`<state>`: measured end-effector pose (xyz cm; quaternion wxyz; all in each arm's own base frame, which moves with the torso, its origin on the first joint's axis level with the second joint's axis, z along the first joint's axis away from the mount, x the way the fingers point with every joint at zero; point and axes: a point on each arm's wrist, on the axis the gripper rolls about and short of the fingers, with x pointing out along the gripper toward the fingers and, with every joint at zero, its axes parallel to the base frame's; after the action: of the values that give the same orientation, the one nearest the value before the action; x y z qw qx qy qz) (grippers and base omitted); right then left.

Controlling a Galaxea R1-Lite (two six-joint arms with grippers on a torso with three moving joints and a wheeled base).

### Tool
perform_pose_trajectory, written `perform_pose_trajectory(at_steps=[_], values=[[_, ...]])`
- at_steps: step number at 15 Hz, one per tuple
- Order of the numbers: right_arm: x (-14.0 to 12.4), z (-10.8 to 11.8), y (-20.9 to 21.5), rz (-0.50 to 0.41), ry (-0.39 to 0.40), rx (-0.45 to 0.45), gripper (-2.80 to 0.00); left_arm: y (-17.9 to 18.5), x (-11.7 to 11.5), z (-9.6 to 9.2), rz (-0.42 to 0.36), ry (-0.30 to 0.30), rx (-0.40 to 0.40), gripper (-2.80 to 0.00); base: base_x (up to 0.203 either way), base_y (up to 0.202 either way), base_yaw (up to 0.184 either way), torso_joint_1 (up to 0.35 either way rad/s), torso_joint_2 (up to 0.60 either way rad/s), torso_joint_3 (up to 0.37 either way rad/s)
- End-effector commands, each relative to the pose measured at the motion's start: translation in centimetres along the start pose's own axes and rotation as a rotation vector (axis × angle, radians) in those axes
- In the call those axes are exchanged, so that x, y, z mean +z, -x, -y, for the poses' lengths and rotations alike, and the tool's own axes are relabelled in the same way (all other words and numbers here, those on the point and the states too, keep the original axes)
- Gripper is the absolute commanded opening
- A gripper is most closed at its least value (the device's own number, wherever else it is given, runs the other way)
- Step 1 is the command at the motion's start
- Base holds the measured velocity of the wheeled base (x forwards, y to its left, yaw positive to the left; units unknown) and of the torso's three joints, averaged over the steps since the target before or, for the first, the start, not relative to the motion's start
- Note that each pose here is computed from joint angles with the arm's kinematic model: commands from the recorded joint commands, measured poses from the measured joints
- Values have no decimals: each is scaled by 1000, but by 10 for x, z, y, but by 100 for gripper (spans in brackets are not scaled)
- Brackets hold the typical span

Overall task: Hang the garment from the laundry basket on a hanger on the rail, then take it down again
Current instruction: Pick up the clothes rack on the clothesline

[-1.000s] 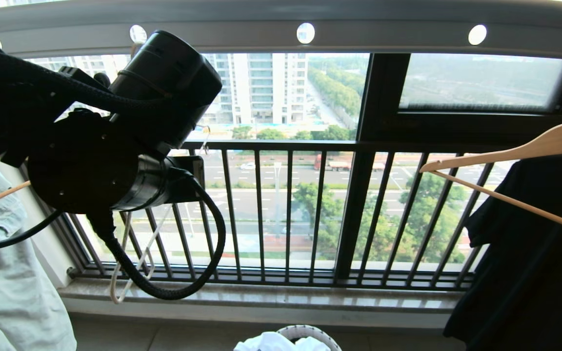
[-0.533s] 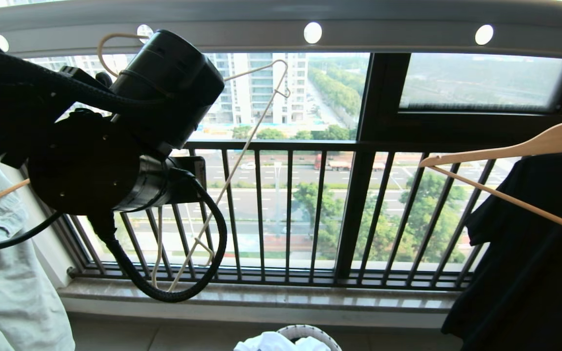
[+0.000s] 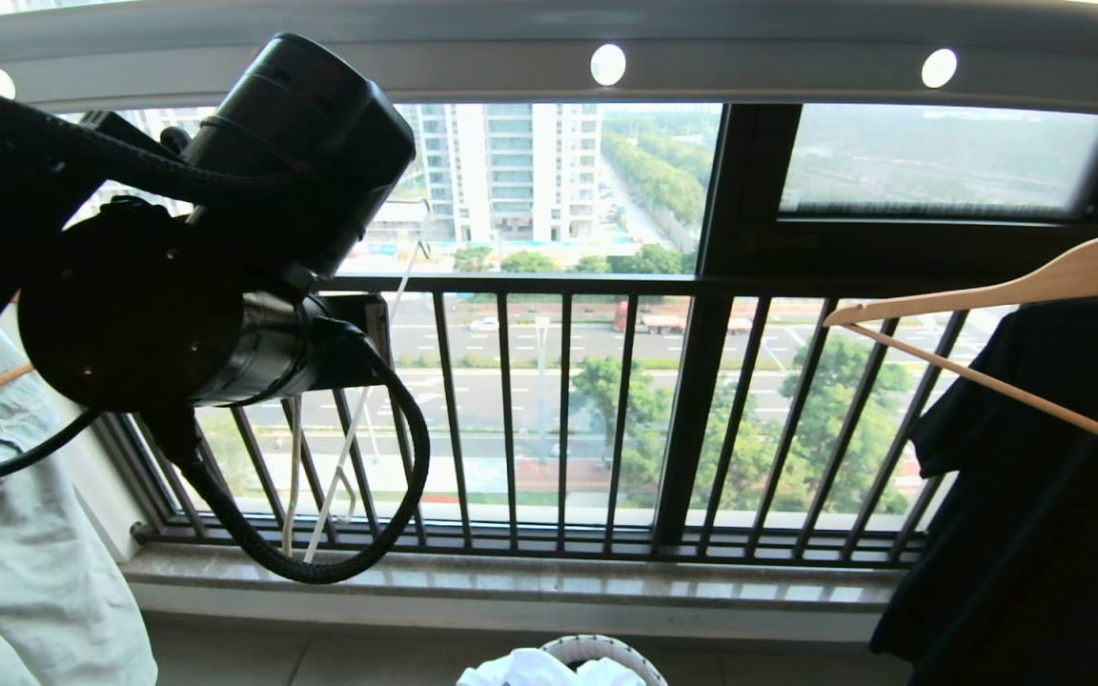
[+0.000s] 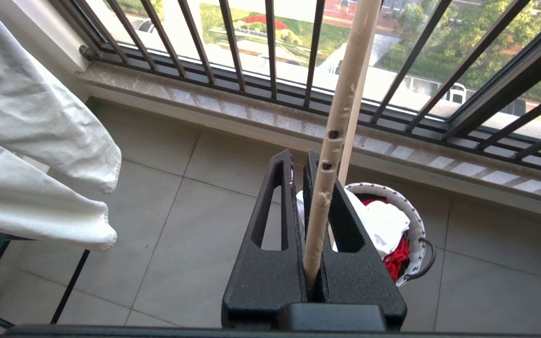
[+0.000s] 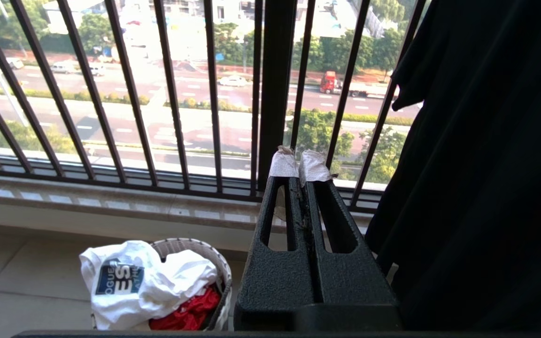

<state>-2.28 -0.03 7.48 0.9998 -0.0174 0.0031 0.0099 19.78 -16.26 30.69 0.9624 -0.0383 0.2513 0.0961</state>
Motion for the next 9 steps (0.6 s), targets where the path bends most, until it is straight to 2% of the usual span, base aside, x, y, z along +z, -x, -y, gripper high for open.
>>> perform_pose_trajectory(at_steps=[1, 4, 9], values=[[0, 0, 0, 0, 1, 0, -280, 8, 3, -7, 17, 20, -4, -280, 0, 0, 0, 0, 0, 0], [0, 0, 0, 0, 1, 0, -280, 16, 6, -16, 48, 38, 11, -280, 0, 0, 0, 0, 0, 0], [0, 0, 0, 0, 1, 0, -280, 42, 11, -45, 107, 88, 4, -280, 0, 0, 0, 0, 0, 0]])
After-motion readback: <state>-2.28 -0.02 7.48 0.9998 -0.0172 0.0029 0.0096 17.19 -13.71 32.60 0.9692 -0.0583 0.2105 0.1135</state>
